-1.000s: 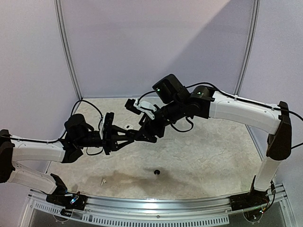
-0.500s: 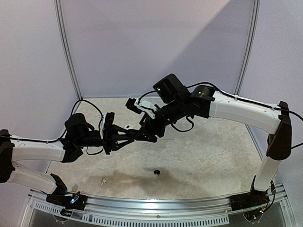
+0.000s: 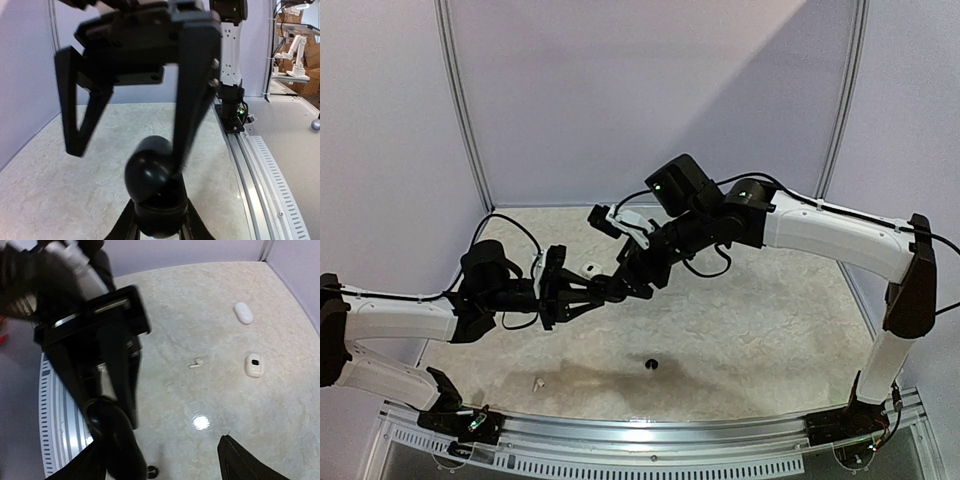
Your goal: Insert the wireless bluetooth earbuds into the charging case
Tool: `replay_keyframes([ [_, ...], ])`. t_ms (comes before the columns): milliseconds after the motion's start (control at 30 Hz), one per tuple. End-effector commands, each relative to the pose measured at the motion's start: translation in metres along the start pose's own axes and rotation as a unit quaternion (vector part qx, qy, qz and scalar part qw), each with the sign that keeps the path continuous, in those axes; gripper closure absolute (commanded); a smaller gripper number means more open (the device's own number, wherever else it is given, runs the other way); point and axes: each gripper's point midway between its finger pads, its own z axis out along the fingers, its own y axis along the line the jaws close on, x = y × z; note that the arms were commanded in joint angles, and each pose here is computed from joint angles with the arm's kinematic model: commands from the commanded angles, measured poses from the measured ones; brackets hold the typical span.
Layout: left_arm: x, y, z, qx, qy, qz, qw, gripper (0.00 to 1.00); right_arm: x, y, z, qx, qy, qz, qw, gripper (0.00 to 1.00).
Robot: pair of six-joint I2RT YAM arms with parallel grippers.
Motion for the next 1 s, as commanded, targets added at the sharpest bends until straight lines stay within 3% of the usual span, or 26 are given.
replay_keyframes([
  [0,0.012,-0.026,0.000,0.064,0.015,-0.003,0.998,1.00,-0.040,-0.039,-0.036,0.069,-0.073,0.010,0.995,0.23],
  [333,0.004,-0.021,0.000,0.047,0.000,-0.012,0.999,1.00,-0.031,-0.038,-0.027,0.058,-0.056,0.016,0.997,0.23],
  [567,0.013,0.001,0.002,-0.011,0.013,-0.124,0.992,1.00,-0.048,-0.038,-0.031,0.040,-0.084,0.021,0.995,0.20],
  [867,0.025,0.020,0.002,-0.061,0.028,-0.178,0.982,1.00,-0.076,-0.036,-0.043,0.013,-0.124,0.035,0.992,0.17],
  [967,0.028,0.037,-0.003,-0.111,0.024,-0.201,0.973,1.00,-0.075,-0.052,-0.055,0.037,-0.132,0.077,0.988,0.14],
])
